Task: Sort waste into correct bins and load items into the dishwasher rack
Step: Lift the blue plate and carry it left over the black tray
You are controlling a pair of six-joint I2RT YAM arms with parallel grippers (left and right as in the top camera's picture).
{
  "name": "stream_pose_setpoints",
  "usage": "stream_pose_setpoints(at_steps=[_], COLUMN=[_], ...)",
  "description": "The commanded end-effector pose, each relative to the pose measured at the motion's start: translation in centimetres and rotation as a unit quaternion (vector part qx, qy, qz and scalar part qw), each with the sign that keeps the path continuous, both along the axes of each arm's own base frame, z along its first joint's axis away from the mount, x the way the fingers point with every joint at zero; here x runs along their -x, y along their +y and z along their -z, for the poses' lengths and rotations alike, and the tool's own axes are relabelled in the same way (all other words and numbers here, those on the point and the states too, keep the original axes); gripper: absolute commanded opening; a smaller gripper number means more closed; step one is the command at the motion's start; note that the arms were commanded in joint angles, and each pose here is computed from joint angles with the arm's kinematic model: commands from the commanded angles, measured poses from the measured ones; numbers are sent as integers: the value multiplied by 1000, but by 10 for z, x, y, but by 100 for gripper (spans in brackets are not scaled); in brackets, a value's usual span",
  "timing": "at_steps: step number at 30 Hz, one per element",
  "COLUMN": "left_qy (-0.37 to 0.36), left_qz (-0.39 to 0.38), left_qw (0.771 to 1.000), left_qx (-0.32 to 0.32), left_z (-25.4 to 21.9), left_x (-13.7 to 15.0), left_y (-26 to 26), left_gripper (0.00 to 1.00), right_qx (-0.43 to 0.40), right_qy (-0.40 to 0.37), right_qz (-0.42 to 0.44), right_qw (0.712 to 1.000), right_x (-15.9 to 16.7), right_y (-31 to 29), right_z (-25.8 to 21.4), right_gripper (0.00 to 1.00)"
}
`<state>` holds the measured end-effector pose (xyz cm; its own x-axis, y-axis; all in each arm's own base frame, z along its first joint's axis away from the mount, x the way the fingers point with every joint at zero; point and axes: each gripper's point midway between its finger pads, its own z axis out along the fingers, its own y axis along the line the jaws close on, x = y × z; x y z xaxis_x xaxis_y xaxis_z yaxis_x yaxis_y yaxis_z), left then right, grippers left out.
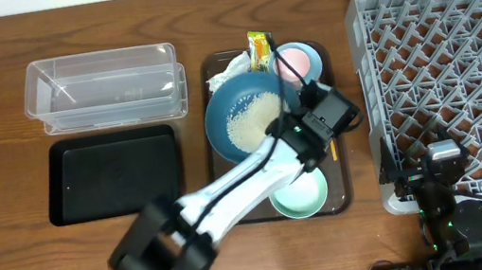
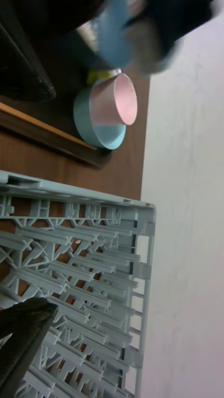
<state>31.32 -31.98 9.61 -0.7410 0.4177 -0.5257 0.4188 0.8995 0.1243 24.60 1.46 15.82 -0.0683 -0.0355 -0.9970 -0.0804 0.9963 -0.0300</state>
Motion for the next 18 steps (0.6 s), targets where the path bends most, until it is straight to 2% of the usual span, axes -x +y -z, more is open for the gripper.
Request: stream_pose_setpoints(at_steps=[1, 10, 18], left_qy=[-34, -28, 51], left_qz=[-35, -131, -189], left_qw=[998, 984, 964], left_qx=[47, 113, 177], left_z=[-48, -104, -116], left_x=[-2, 9, -1], left_y=[6, 55, 110], left_gripper=[6, 6, 6], right_qx=[4, 4, 4], right_qy=[0, 0, 0], right_qz=[7, 7, 7], right_qw=[1000, 1000, 1000], right_x=[0, 0, 0], right_y=[-3, -3, -3], right_z=[1, 1, 1], right_gripper=[99, 99, 99])
